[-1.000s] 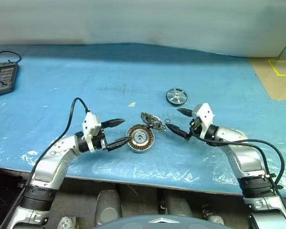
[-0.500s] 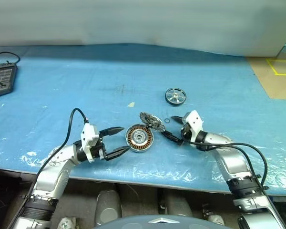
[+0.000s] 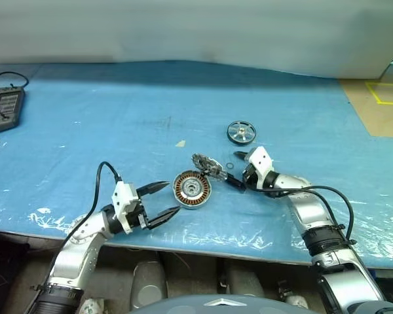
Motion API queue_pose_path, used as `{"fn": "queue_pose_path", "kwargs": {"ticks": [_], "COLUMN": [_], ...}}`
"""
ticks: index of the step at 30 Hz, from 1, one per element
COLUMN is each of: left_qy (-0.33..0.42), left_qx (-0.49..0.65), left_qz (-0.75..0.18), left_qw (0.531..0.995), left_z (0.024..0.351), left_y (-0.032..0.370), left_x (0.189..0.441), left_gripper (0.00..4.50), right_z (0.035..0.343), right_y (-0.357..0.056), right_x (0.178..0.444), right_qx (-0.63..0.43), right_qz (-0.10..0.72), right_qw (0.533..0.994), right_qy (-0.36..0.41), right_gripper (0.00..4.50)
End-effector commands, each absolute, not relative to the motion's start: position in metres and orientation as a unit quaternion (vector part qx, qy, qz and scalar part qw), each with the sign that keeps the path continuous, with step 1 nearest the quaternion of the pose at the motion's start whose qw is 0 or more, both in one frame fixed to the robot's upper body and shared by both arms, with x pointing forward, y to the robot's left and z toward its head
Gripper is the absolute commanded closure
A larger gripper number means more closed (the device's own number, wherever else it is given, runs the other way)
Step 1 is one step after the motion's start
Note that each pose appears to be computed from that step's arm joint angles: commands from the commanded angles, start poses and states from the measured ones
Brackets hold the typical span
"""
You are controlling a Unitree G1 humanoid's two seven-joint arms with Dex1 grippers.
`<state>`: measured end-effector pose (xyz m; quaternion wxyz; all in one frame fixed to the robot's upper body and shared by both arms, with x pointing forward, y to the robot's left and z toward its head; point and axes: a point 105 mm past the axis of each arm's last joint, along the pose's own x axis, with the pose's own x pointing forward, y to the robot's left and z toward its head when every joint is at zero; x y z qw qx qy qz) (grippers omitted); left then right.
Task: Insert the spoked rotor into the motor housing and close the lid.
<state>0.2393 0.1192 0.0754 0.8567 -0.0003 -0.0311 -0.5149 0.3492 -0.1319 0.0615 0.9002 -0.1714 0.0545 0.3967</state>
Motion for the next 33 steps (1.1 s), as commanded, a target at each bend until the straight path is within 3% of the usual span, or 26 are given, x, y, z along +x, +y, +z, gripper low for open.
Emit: {"fn": "queue_pose_path", "kwargs": {"ticks": [1, 8, 22, 32, 33], "left_qy": [-0.057, -0.057, -0.073, -0.076, -0.077], "left_qx": [0.007, 0.004, 0.035, 0.047, 0.047], "left_qz": [-0.517, -0.515, -0.515, -0.514, -0.514], "left_qw": [0.854, 0.855, 0.853, 0.853, 0.853], "left_z": [0.085, 0.083, 0.09, 0.096, 0.097], "left_y": [0.112, 0.11, 0.115, 0.119, 0.118], "left_x": [0.234, 0.235, 0.257, 0.26, 0.26], "left_gripper": [0.63, 0.63, 0.63, 0.61, 0.61], "right_z": [0.06, 0.06, 0.056, 0.032, 0.031], "right_y": [-0.127, -0.114, -0.114, -0.118, -0.119], "right_x": [0.352, 0.357, 0.385, 0.37, 0.368], "right_qx": [-0.183, -0.152, -0.16, -0.136, -0.13], "right_qz": [0.4, 0.419, 0.381, 0.394, 0.394], "right_qw": [0.897, 0.893, 0.909, 0.904, 0.904], "right_qy": [0.053, 0.055, 0.056, 0.096, 0.1], "right_gripper": [0.0, 0.0, 0.0, 3.42, 3.42]}}
